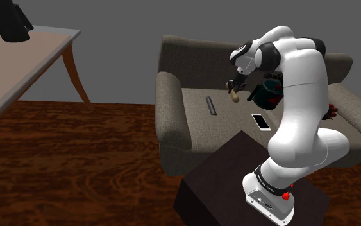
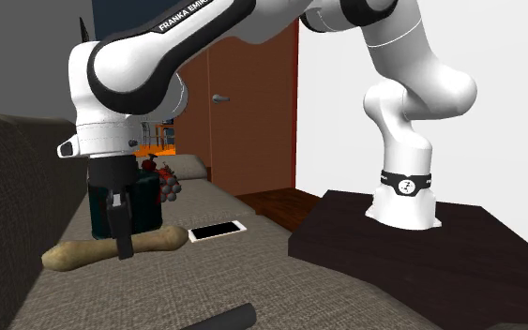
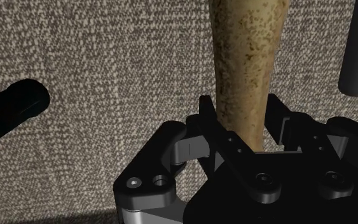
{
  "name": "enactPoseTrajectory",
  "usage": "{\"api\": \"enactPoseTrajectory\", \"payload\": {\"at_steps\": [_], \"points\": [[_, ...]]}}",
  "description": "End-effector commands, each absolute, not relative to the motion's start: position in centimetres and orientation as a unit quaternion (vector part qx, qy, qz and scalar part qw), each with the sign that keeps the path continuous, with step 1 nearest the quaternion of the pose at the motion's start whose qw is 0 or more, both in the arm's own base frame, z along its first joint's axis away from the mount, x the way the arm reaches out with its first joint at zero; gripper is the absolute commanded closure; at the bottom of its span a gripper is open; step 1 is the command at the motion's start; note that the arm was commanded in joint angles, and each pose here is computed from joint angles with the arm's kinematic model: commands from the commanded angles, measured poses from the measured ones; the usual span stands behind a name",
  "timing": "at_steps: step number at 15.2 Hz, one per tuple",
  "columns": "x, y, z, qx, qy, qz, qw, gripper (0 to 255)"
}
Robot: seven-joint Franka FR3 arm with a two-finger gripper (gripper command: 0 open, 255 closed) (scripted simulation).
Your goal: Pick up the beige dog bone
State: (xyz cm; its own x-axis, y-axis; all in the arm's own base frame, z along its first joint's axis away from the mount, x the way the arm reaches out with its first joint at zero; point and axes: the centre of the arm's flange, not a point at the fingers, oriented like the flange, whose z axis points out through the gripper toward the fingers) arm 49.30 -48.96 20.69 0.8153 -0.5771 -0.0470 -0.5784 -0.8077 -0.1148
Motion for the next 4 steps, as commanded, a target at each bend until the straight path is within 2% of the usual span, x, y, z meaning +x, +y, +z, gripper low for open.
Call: {"api": "enactPoseTrajectory", "payload": {"at_steps": [1, 4], "points": [[49.29, -49.11, 21.72, -0.951, 0.304, 0.005, 0.062, 255], [49.29, -49.11, 22.33, -0.951, 0.304, 0.005, 0.062, 255]]}}
